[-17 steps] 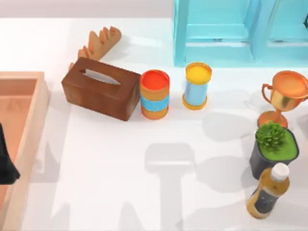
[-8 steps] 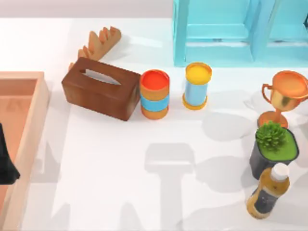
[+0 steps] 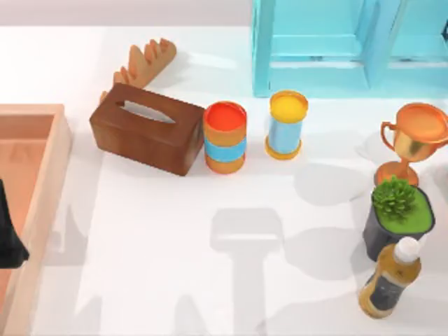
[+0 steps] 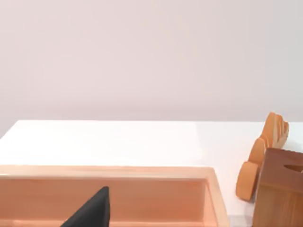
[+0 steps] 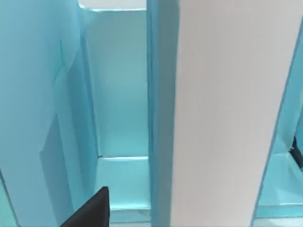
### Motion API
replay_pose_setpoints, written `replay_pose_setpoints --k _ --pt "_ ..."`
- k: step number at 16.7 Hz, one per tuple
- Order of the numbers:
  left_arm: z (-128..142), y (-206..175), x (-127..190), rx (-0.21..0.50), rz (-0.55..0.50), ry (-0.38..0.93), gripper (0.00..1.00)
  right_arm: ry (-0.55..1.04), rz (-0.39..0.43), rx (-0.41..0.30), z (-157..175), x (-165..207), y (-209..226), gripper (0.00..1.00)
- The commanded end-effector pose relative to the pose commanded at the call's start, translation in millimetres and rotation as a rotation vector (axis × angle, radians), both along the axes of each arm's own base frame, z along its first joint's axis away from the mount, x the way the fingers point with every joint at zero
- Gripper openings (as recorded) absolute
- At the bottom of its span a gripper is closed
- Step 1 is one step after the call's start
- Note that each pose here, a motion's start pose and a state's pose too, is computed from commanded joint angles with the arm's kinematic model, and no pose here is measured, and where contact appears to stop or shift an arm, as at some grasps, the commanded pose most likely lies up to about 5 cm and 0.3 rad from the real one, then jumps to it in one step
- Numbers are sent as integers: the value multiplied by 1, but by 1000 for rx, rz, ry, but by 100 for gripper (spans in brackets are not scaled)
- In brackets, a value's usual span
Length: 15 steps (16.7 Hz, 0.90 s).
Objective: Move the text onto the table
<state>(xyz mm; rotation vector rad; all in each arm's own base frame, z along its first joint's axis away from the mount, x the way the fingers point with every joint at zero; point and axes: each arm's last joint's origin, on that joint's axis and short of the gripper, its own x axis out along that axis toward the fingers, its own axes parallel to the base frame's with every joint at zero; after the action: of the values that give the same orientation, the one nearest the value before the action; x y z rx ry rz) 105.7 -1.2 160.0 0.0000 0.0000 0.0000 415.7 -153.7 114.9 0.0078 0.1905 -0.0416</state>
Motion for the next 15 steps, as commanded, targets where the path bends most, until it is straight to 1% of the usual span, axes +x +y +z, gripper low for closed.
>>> replay_pose_setpoints --k 5,7,11,15 --pt "0 0 0 0 0 0 100 9 4 0 -18 47 3 100" --pt "0 0 0 0 0 0 100 11 4 0 -22 54 4 100" --pt "0 0 0 0 0 0 100 12 4 0 -22 55 4 100" --pt "0 0 0 0 0 0 100 12 4 0 -22 55 4 70"
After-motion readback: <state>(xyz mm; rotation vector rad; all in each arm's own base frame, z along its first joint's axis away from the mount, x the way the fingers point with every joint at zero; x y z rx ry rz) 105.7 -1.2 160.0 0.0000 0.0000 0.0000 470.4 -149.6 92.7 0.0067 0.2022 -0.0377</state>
